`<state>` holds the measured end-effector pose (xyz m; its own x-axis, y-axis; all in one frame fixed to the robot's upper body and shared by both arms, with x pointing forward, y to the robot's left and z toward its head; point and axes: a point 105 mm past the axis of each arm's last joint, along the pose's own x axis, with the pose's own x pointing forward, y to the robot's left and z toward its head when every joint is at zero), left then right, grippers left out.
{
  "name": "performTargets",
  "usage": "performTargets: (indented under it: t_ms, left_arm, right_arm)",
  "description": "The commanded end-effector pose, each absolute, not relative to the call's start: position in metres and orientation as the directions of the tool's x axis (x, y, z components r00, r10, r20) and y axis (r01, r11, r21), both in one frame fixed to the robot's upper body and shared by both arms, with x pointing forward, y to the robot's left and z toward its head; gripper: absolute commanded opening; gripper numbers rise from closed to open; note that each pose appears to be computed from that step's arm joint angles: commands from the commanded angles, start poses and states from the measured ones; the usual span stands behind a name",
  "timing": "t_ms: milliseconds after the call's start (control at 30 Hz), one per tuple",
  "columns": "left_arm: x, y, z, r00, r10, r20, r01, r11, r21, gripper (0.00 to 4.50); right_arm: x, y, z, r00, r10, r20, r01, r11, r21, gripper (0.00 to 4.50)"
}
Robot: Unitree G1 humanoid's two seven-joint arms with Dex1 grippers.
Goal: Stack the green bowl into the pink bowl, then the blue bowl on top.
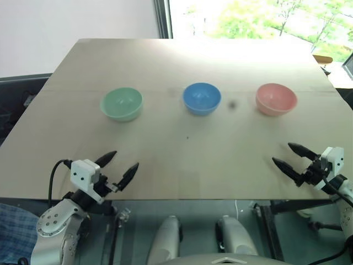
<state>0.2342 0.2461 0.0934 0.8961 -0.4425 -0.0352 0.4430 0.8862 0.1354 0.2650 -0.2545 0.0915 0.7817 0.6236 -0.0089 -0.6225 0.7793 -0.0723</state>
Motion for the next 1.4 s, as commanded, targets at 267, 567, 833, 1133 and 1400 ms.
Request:
performTargets:
  t_ms: [267,567,833,1133,1400]
  left_arm:
    - [0.237,0.235,0.108,0.891,-0.454,0.022,0.445,0.88,0.166,4.5]
    - [0.238,0.23,0.112,0.881,-0.472,0.037,0.461,0.873,0.16,4.5]
    - [0.239,0.216,0.126,0.827,-0.552,0.106,0.543,0.833,0.108,4.5]
    - [0.253,0.189,0.154,0.76,-0.621,0.193,0.613,0.783,0.107,4.5]
    - [0.252,0.161,0.172,0.671,-0.701,0.24,0.702,0.706,0.097,4.5]
  right_arm:
    - [0.268,-0.253,0.104,0.776,0.631,0.011,-0.627,0.773,-0.099,4.46]
    - [0.269,-0.247,0.107,0.762,0.648,0.009,-0.643,0.758,-0.11,4.46]
    - [0.276,-0.229,0.116,0.685,0.716,-0.138,-0.729,0.672,-0.134,4.46]
    - [0.326,-0.241,0.144,0.739,0.585,-0.335,-0.672,0.606,-0.425,4.46]
    - [0.37,-0.255,0.175,0.814,0.443,-0.376,-0.581,0.634,-0.51,4.46]
